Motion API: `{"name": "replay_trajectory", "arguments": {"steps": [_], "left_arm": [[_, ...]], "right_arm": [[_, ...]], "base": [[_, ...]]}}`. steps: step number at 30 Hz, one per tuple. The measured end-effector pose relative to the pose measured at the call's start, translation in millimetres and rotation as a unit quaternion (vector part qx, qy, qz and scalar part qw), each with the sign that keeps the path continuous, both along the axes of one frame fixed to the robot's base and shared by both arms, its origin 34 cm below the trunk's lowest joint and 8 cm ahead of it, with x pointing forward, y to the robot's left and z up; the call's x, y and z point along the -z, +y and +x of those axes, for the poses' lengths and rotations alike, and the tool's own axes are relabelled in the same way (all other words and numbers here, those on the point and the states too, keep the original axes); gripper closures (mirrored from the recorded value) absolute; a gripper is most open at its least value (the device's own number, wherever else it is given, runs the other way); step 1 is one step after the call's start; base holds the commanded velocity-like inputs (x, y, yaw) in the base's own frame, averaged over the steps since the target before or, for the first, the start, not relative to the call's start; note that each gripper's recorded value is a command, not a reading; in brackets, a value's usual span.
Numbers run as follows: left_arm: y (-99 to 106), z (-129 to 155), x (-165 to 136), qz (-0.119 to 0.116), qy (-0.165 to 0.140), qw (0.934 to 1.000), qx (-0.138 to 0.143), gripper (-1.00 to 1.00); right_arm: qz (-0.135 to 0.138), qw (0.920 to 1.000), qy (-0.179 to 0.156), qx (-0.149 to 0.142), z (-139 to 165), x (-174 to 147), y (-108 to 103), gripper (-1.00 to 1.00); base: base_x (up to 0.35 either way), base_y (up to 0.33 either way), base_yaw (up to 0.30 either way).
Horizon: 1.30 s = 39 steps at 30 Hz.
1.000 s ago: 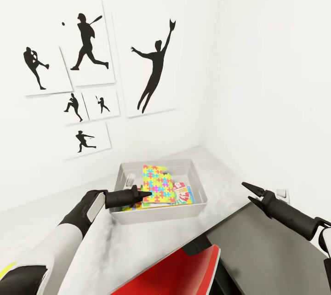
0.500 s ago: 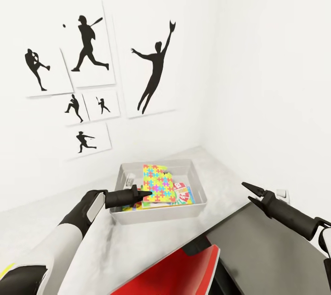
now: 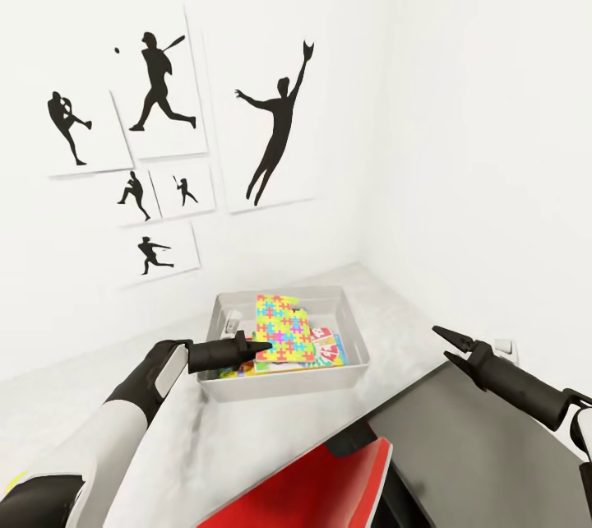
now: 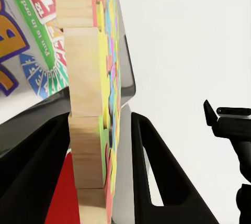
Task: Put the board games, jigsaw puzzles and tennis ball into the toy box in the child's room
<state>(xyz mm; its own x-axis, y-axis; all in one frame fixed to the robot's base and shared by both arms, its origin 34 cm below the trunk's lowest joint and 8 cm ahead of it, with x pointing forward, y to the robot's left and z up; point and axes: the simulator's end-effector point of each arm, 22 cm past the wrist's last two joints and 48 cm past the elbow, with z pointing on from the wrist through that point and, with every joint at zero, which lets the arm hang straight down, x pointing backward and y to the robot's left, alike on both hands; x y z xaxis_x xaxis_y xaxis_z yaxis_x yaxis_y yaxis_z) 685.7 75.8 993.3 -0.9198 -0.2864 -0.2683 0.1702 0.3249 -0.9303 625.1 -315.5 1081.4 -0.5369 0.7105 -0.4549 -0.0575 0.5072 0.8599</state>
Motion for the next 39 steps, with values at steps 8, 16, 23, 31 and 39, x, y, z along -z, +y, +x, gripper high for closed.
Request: {"name": "replay_trajectory", "arguments": {"steps": [8, 16, 23, 31, 39], "left_arm": [[1, 0, -3, 0.0, -0.002, 1.0, -0.001, 1.0], [4, 0, -11, 0.001, -0.009, 1.0, -0.002, 1.0], [4, -2, -14, 0.001, -0.005, 1.0, -0.001, 1.0], [4, -3, -17, 0.0, -0.005, 1.0, 0.002, -1.0], [11, -2, -17, 0.004, 0.0, 1.0, 0.002, -1.0]], "right_arm": [[0.003, 1.0, -0.004, -0.001, 0, -4, 1, -1.0], [0.003, 0.9999, -0.01, -0.001, -2, -11, 0, -1.0], [0.002, 0.9999, -0.011, -0.001, -4, -14, 1, -1.0], [0.003, 0.9999, -0.011, -0.001, -4, -14, 1, -1.0], [0.003, 0.9999, -0.011, -0.001, -4, -14, 1, -1.0]], "base": [[0.0, 0.0, 0.0], [0.0, 0.0, 0.0], [0.0, 0.0, 0.0], [0.0, 0.0, 0.0], [0.0, 0.0, 0.0]]}}
